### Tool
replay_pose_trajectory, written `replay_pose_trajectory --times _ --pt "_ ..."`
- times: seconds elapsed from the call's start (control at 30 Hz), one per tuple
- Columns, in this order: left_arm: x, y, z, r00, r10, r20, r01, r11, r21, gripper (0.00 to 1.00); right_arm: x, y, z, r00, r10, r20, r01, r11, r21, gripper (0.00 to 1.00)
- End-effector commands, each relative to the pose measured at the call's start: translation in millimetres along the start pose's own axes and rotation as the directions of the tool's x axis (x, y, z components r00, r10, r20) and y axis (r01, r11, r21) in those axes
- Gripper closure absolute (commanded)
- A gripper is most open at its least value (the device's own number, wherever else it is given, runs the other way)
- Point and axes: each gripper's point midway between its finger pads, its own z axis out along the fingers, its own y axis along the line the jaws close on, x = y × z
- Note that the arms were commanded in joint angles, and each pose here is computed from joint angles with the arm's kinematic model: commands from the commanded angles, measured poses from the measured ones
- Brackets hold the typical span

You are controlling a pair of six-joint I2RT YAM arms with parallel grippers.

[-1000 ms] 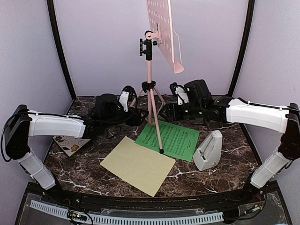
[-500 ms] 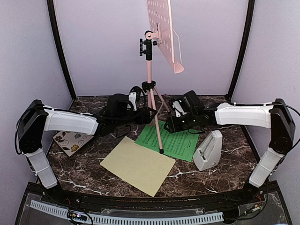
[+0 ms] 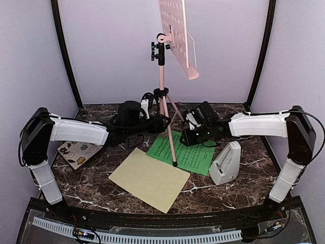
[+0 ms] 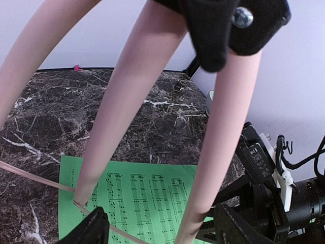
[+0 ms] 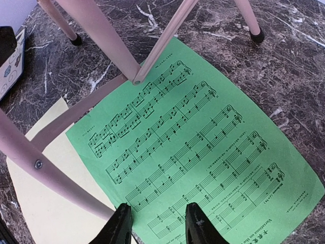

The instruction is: Set up the instrument practice props

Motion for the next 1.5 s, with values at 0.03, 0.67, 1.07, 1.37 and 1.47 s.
replay_pose_trajectory --times 0.03,0.67,1.07,1.37,1.47 --pt "-7 -8 4 0.999 -0.043 0.027 0.042 0.999 0.029 0.29 5 -7 18 1.0 0.006 -0.001 -0.006 1.0 0.018 0.66" --pt "-24 -17 10 0.993 -0.095 0.065 0.091 0.994 0.053 0.58 31 -13 69 0.997 -0.041 -0.073 0.043 0.999 0.023 0.76" --pt "-39 -24 -1 0.992 -0.085 0.091 0.081 0.995 0.056 0.85 81 -19 82 0.979 -0.088 -0.184 0.086 0.996 -0.019 0.8" --pt "-43 -24 -8 0.992 -0.077 0.095 0.073 0.996 0.045 1.0 108 -9 74 0.966 -0.138 -0.219 0.117 0.988 -0.105 0.84" --pt "-42 -22 -10 0.993 -0.078 0.094 0.074 0.996 0.041 1.0 118 -2 72 0.958 -0.166 -0.234 0.136 0.981 -0.138 0.85"
